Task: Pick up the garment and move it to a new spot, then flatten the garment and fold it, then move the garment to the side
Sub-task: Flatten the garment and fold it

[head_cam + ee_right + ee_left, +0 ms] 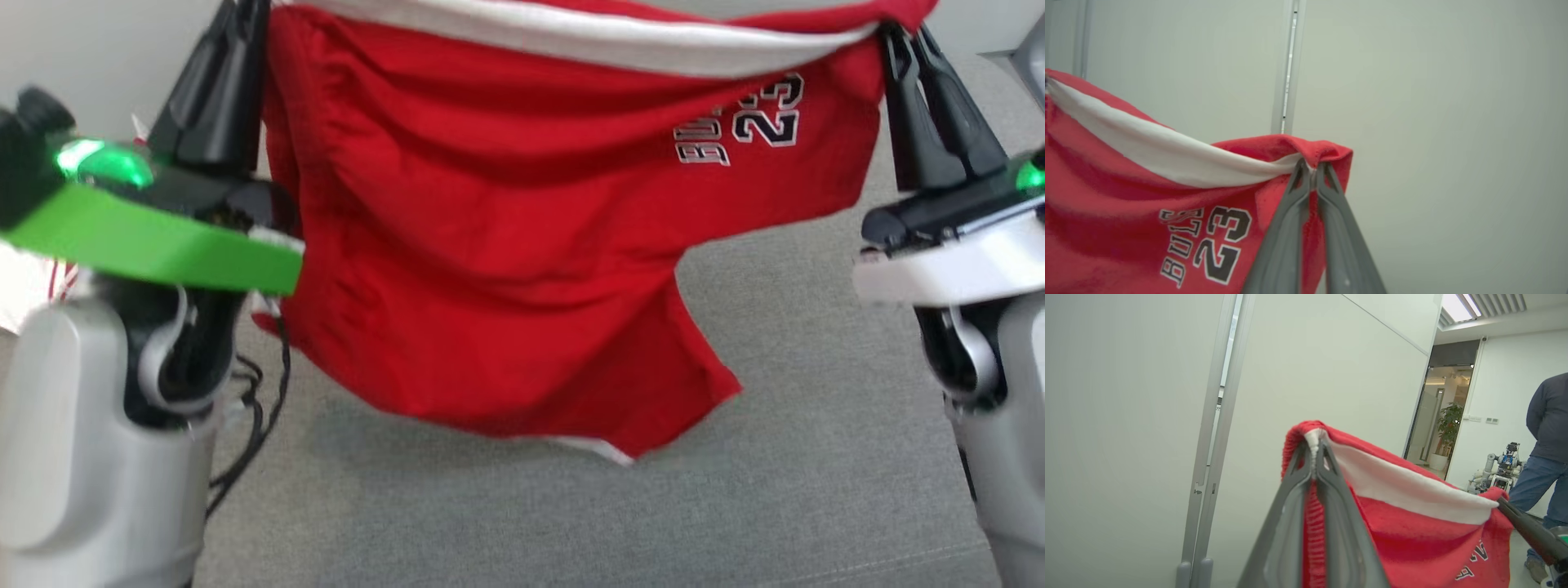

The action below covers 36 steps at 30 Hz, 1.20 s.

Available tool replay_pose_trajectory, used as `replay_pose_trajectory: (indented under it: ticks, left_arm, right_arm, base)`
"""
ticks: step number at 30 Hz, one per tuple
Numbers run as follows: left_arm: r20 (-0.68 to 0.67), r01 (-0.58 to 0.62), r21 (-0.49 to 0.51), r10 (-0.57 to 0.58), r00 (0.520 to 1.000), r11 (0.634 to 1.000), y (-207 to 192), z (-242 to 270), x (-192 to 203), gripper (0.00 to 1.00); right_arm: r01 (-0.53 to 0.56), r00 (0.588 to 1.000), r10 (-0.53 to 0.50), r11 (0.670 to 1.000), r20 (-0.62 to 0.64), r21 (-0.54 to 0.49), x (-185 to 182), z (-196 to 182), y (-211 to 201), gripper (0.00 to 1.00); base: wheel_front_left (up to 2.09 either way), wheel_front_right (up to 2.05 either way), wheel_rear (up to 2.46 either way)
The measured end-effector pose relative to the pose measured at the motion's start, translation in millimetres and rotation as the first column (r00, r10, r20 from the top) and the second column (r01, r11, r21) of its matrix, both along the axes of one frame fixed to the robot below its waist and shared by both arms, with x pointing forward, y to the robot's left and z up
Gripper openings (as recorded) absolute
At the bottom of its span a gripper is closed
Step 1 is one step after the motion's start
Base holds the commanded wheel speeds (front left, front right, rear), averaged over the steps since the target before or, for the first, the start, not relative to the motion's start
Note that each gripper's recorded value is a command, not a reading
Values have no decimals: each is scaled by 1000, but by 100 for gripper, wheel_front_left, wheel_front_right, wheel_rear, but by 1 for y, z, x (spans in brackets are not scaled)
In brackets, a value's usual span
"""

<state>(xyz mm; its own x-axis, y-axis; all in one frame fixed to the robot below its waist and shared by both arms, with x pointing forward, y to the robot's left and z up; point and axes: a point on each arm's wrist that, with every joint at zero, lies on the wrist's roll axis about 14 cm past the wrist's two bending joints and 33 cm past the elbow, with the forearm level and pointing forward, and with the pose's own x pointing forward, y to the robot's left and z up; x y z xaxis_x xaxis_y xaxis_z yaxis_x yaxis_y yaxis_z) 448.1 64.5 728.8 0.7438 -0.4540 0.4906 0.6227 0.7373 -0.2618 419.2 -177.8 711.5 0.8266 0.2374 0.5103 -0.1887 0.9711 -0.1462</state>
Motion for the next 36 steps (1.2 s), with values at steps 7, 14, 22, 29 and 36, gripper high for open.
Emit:
replay_pose_trajectory:
  ticks: [7,14,22,29,36]
  left_arm:
    - [-2,-75,48,75,997,996,3,20,93,0]
    - [12,-187,64,187,982,980,13,13,171,0]
    - [-251,-210,120,234,939,970,13,-140,228,0]
    - [-418,-148,81,168,893,986,-4,-236,219,0]
    - [-438,-139,11,129,890,990,9,-242,191,0]
  right_arm:
    - [8,1000,-8,1000,17,-24,89,22,5,0]
    - [43,999,-42,999,17,-11,155,27,11,0]
    - [30,958,-36,999,-283,-26,199,-105,22,0]
    - [54,908,-44,998,-416,12,193,-184,11,0]
    - [63,911,-38,997,-410,46,167,-192,3,0]
  base:
    - [0,0,0]
    - [0,0,0]
    - [0,0,0]
    - [0,0,0]
    - [0,0,0]
